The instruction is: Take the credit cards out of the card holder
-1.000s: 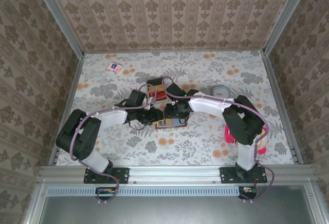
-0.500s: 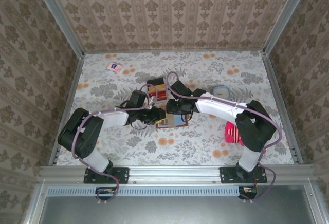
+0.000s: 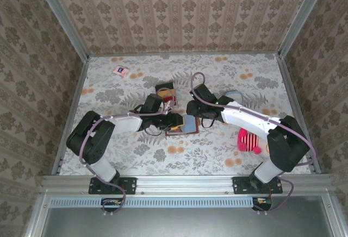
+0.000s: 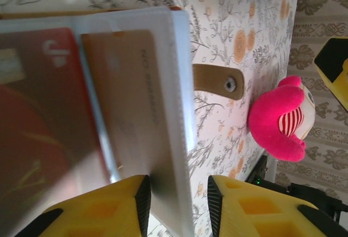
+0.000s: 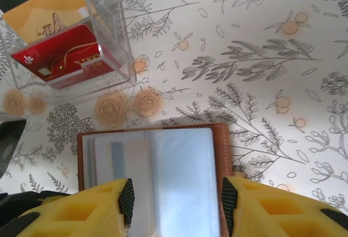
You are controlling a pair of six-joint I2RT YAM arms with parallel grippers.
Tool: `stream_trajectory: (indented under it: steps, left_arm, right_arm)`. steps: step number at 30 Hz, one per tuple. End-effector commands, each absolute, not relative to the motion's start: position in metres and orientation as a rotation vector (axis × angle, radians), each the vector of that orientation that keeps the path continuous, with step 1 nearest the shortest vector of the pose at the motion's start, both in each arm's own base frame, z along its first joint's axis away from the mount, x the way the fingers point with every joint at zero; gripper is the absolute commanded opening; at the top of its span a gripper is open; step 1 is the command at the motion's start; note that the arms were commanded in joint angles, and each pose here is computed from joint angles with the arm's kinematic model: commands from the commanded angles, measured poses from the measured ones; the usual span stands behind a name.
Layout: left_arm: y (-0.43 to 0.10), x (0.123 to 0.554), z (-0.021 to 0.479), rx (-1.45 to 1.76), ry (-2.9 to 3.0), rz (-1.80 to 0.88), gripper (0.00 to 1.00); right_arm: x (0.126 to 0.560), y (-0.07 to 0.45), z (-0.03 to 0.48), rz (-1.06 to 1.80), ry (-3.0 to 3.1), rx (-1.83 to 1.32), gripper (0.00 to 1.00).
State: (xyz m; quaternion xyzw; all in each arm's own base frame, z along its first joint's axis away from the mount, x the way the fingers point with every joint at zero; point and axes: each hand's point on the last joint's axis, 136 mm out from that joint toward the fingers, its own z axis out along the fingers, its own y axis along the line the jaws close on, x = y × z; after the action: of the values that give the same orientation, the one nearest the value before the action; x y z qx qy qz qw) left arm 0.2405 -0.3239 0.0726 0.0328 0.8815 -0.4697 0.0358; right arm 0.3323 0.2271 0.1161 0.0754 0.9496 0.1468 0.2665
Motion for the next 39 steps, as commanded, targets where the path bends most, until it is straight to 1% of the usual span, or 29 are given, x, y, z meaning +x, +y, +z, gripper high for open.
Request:
stream_trajectory:
  steps: [1,6,9,12,14,16,17,23,28,31,34,37,39]
  left_arm:
    - [-0.341,0.249,0.083,0.128,2.674,-1.469,0.42]
    - [-0.351,0.252,0.082,0.135,2.68,-1.463,0.59]
    - [-0.348,0.255,0.081,0.098,2.685,-1.437,0.7]
    - [-0.339,0.263,0.083,0.053,2.667,-1.37,0.79]
    - [-0.329,0.266,0.084,0.027,2.66,-1.315,0.88]
    - [-0.319,0.268,0.087,0.01,2.645,-1.247,0.97]
    - [-0.312,0.268,0.087,-0.003,2.638,-1.206,1.0]
    - [-0.277,0.27,0.09,-0.107,2.594,-1.08,1.0]
    - [-0.258,0.269,0.091,-0.131,2.598,-0.984,0.99]
    - [-0.257,0.268,0.091,-0.136,2.628,-0.972,0.91]
    - [-0.265,0.267,0.092,-0.148,2.645,-1.019,0.82]
    - [-0.276,0.266,0.089,-0.15,2.675,-1.065,0.73]
    - [-0.287,0.265,0.087,-0.143,2.688,-1.122,0.65]
  right_arm:
    - [0.334,0.216,0.122,0.391,2.524,0.255,0.53]
    - [0.331,0.207,0.123,0.397,2.502,0.269,0.63]
    - [0.33,0.202,0.131,0.411,2.468,0.253,0.69]
    - [0.331,0.203,0.134,0.432,2.46,0.22,0.7]
    - [0.331,0.21,0.135,0.476,2.47,0.183,0.7]
    - [0.33,0.222,0.135,0.538,2.489,0.117,0.68]
    - [0.329,0.229,0.133,0.573,2.499,0.089,0.66]
    - [0.325,0.258,0.112,0.675,2.617,0.05,0.49]
    - [0.323,0.263,0.089,0.621,2.723,0.087,0.39]
    - [0.322,0.258,0.075,0.547,2.778,0.108,0.33]
    - [0.324,0.251,0.065,0.46,2.813,0.107,0.32]
    - [0.323,0.247,0.055,0.419,2.845,0.118,0.32]
    - [0.322,0.245,0.05,0.403,2.861,0.124,0.31]
